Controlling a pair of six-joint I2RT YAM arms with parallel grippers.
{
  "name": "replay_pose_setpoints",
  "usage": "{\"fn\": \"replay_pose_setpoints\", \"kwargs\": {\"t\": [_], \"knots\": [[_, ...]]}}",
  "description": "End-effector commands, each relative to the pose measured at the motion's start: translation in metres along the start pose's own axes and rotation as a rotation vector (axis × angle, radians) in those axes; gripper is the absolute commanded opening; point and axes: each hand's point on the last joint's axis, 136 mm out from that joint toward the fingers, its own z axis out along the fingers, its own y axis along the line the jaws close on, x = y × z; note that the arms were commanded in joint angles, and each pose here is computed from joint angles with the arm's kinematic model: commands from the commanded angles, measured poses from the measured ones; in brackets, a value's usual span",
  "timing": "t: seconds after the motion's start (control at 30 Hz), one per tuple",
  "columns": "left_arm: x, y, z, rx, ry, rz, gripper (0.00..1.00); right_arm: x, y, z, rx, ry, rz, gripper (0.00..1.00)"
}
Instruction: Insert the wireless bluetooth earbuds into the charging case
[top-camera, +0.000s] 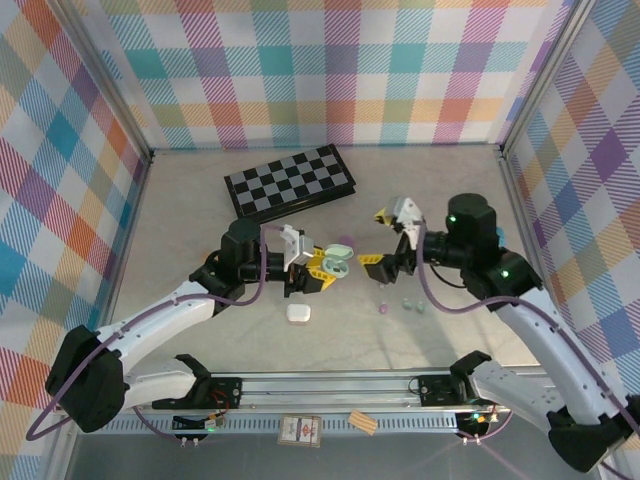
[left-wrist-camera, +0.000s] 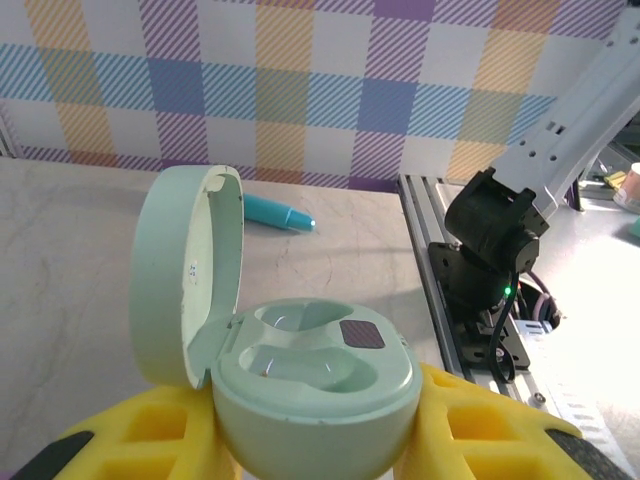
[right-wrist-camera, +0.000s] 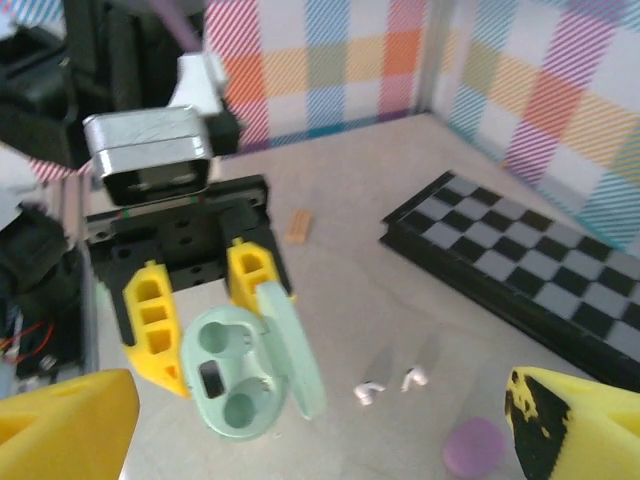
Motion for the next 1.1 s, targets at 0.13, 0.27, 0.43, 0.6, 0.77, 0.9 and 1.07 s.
{"fn": "replay_pose_setpoints", "kwargs": {"t": [0.13,0.27,0.43,0.6,0.77,0.9,1.07], "knots": [[-0.014,0.000,-0.001,0.011,-0.059,0.029,0.33,0.039,-0.090,-0.037,0.432,-0.095,0.454,0.91],[-0.019,-0.002,-0.003,0.016,-0.077,0.029,0.33,0.104,-0.105,-0.042,0.557,0.064,0.784,0.84],[-0.023,-0.003,-0.004,0.014,-0.100,0.027,0.33,0.184,-0.095,-0.040,0.673,0.244,1.148,0.80],[-0.027,-0.005,-0.005,0.020,-0.114,0.029,0.33,0.238,-0.071,-0.040,0.704,0.395,1.364,0.75],[-0.029,-0.006,-0.005,0.031,-0.116,0.028,0.33,0.267,-0.046,-0.026,0.618,0.500,1.542,0.74],[-0.030,-0.006,-0.005,0.031,-0.118,0.026,0.33,0.283,-0.031,-0.017,0.569,0.501,1.667,0.74],[-0.030,-0.006,-0.006,0.025,-0.118,0.027,0.33,0.299,-0.025,-0.010,0.560,0.455,1.764,0.72]]}}
